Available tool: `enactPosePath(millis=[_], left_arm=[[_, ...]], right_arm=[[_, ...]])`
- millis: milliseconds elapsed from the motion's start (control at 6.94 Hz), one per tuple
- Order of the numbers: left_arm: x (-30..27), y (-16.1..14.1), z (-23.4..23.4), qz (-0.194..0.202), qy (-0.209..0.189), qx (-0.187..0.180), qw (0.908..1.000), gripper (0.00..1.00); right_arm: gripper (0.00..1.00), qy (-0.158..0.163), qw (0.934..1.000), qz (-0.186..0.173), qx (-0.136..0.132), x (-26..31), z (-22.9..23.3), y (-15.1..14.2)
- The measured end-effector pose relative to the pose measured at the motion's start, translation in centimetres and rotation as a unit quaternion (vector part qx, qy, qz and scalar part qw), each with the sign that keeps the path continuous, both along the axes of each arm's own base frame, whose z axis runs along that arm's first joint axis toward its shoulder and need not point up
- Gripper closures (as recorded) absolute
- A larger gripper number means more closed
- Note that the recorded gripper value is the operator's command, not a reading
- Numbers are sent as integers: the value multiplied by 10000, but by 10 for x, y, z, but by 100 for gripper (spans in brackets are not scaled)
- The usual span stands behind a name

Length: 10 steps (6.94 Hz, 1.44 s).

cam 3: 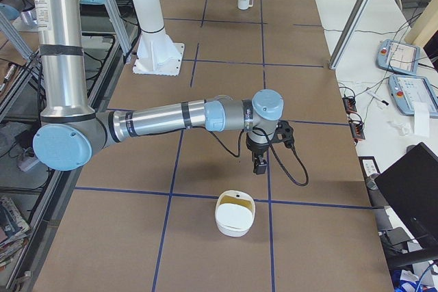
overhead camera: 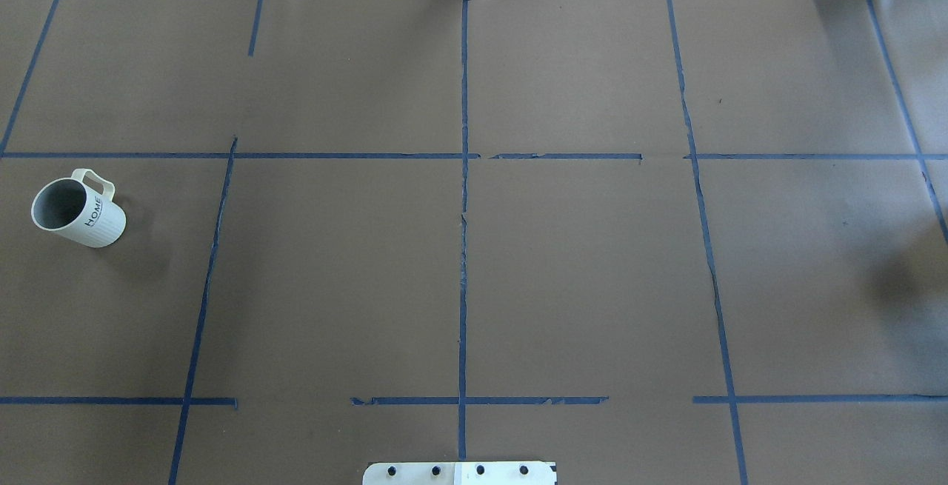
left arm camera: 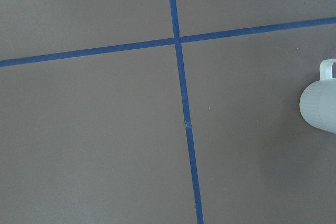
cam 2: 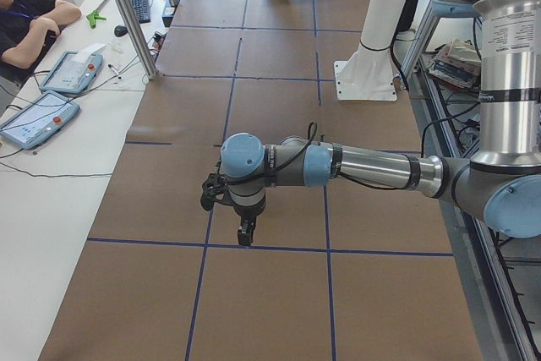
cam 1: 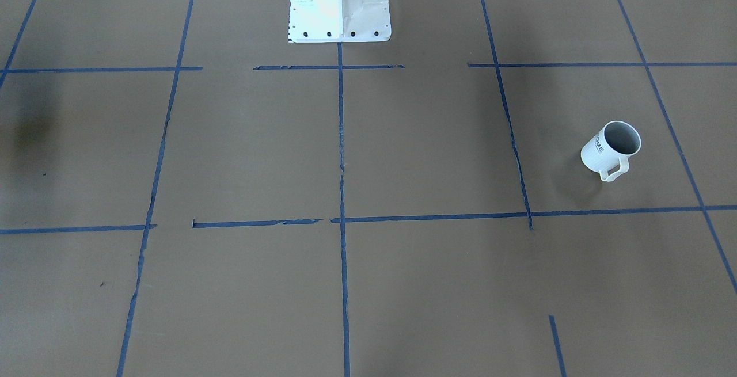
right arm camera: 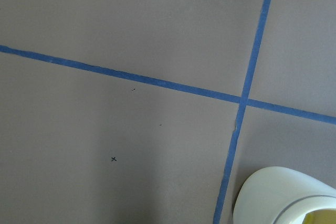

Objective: Left arm hands cup to right arm to dump lemon

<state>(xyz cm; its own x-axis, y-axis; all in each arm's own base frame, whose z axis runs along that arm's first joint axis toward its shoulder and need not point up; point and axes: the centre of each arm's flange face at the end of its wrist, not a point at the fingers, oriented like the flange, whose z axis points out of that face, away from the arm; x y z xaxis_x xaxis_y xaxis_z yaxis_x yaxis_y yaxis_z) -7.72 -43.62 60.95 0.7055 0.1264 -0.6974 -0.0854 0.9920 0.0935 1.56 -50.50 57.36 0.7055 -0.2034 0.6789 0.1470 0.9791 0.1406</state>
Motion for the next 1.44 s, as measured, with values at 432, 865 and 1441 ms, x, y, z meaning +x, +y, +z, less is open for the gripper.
enactPosePath(millis=[432,865,1441], left_arm=[[-1,13,12,-5,-29,-131,9999,0],[-2,21,18,-11,-107,-217,9997,0],[-1,29,20,0,-104,-250,9996,0]], right_arm=[[0,37,9999,34,-109,5,13,13],[0,62,9999,-51,66,26,22,36],[0,59,10000,-35,8,29,29,44]])
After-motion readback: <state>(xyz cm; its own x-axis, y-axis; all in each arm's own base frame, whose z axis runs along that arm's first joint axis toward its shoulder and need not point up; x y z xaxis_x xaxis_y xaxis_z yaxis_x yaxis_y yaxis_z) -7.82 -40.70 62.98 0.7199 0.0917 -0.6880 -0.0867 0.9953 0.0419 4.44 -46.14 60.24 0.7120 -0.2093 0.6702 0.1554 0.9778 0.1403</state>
